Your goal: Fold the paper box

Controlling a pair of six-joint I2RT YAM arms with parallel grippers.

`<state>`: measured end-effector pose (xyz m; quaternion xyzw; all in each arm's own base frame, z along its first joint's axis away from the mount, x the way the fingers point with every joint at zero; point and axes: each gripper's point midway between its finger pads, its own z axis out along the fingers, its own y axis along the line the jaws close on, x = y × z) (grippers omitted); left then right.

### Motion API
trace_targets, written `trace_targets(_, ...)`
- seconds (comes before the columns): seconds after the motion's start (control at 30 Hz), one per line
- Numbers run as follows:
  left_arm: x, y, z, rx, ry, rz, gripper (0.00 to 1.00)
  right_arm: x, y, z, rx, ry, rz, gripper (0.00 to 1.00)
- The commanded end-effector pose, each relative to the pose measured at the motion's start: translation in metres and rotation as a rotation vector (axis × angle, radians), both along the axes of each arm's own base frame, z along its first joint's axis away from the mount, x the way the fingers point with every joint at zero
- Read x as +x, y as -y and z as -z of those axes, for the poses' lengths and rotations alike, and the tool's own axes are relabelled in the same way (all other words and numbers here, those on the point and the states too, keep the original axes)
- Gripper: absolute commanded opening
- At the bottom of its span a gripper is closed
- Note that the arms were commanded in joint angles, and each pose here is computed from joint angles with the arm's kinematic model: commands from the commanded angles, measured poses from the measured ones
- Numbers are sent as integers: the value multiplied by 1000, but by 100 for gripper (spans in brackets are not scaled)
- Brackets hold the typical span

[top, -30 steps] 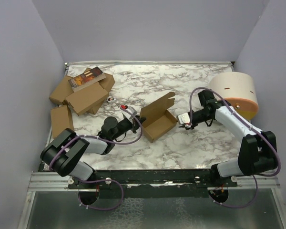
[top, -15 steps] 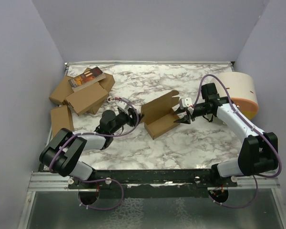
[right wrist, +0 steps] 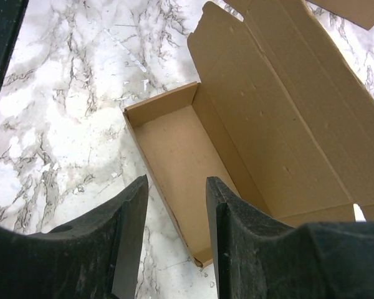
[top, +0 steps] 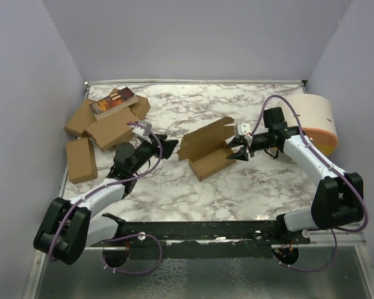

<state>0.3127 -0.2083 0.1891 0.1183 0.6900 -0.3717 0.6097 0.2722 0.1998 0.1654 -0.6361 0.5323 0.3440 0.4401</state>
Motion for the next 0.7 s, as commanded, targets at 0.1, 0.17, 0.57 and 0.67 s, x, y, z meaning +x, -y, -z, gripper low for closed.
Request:
trace_targets(0.1,14,-34,1,14,-128,-157,66,2,-2,-6,28,4,1,43)
trace_targets(0.17,22,-48,11,26,-184,-232,70,2,-1,-7,27,1,5,43)
trace_targets(0.57,57,-79,51,-115,-440,-478,67,3,0,-6,28,-4,11,43)
trace_targets(0.67,73,-96,63,-224,-550,-657,62,3,0,-6,27,-9,10,43)
